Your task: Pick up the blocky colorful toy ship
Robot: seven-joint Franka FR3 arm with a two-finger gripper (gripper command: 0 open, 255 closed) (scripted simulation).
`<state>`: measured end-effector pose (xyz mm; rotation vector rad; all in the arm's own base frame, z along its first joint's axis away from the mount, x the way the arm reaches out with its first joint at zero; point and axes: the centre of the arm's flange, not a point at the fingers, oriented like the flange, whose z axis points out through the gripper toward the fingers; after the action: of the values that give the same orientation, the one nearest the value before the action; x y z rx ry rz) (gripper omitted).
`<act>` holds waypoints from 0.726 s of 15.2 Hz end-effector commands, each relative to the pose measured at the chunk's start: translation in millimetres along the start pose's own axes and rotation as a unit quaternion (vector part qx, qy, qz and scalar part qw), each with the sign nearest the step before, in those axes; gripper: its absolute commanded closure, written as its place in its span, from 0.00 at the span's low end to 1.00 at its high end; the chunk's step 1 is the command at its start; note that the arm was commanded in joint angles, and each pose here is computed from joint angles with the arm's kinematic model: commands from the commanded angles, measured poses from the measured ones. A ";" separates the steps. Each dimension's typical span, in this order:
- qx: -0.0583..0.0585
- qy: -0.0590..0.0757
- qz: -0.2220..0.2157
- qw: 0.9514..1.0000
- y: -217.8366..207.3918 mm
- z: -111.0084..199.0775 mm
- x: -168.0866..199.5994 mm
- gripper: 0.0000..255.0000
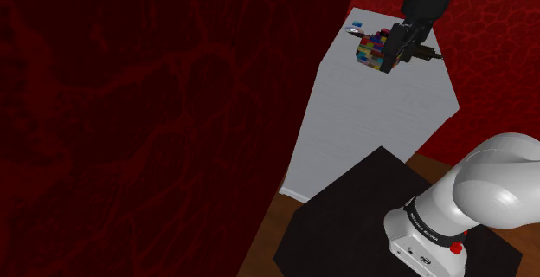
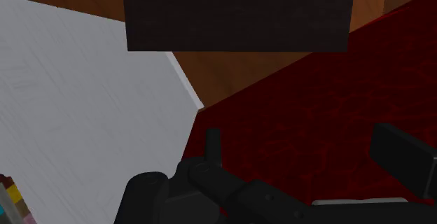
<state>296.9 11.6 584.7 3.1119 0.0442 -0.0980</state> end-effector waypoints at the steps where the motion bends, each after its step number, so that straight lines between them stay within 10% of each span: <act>1: 0.000 0.000 0.000 1.000 0.0 0.0 0.0 0.00; 11: 0.004 0.010 0.006 1.000 122.8 26.1 40.9 0.00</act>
<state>334.1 -96.2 564.6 3.1203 0.0263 -0.0721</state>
